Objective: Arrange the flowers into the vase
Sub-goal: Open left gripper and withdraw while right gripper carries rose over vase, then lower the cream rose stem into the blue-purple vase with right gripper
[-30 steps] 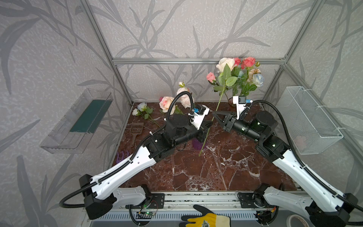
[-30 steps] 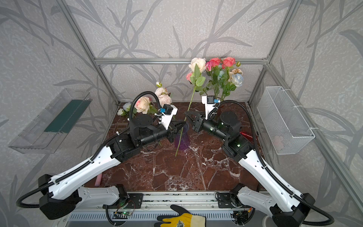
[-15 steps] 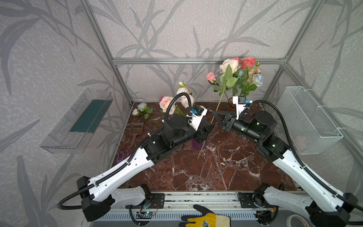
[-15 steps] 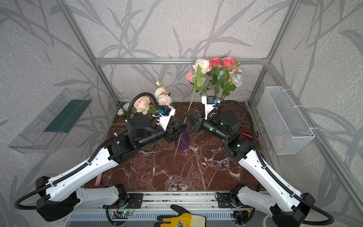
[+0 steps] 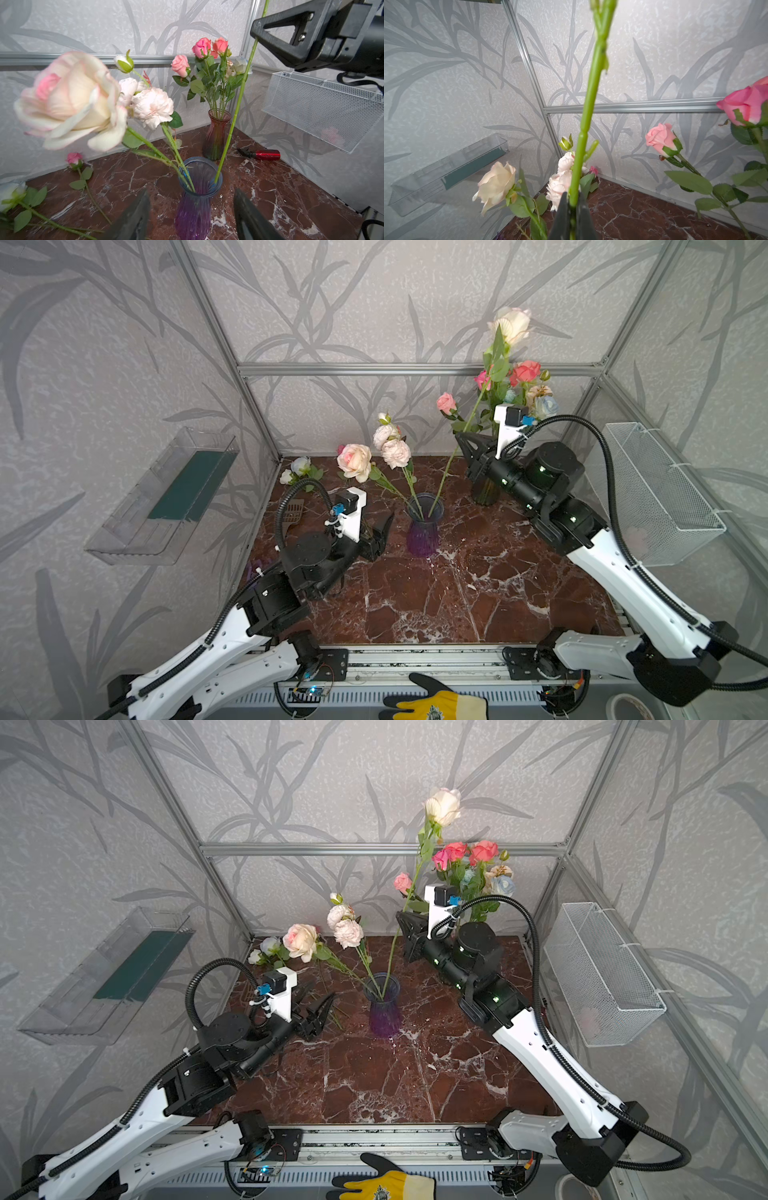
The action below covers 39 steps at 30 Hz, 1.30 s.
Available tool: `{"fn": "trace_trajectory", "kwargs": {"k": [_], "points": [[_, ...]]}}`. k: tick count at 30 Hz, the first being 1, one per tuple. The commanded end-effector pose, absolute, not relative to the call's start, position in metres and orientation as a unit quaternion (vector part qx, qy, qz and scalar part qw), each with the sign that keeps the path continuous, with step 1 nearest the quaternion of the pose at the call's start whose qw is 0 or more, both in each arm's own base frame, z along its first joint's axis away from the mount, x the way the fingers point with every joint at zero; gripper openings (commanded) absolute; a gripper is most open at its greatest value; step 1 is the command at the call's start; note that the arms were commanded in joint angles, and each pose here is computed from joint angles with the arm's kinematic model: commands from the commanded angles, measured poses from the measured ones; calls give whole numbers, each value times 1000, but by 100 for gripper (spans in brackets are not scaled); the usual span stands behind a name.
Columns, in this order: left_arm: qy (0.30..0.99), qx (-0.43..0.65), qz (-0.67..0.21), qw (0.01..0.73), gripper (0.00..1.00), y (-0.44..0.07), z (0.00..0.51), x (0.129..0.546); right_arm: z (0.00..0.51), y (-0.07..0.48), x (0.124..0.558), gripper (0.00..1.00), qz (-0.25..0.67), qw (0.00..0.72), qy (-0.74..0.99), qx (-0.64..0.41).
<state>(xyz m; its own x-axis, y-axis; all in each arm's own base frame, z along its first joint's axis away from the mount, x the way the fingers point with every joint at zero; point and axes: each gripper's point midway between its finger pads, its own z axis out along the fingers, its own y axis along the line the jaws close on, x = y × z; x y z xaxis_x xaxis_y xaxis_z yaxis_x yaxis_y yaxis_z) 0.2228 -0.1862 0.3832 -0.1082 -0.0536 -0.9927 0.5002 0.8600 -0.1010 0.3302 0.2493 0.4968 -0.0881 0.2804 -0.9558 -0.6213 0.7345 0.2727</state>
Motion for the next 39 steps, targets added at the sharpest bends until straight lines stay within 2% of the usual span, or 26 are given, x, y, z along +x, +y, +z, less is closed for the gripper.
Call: {"fn": "trace_trajectory", "kwargs": {"k": [1, 12, 24, 29, 32, 35, 39], "points": [[730, 126, -186, 646, 65, -169, 372, 226, 501, 251, 349, 1, 319, 677, 652, -124], [738, 123, -163, 643, 66, -158, 361, 225, 421, 277, 377, 2, 362, 595, 713, -82], [750, 118, -154, 632, 67, -161, 342, 231, 318, 310, 368, 7, 357, 496, 783, -115], [761, 117, -153, 620, 68, -165, 331, 236, 290, 316, 356, 13, 352, 470, 799, -127], [766, 116, -154, 614, 68, -167, 326, 238, 281, 315, 350, 21, 350, 461, 805, -130], [768, 114, -154, 611, 68, -167, 323, 239, 278, 313, 347, 29, 346, 457, 809, -134], [772, 111, -156, 606, 68, -168, 319, 242, 280, 307, 342, 33, 342, 459, 808, -135]]}}
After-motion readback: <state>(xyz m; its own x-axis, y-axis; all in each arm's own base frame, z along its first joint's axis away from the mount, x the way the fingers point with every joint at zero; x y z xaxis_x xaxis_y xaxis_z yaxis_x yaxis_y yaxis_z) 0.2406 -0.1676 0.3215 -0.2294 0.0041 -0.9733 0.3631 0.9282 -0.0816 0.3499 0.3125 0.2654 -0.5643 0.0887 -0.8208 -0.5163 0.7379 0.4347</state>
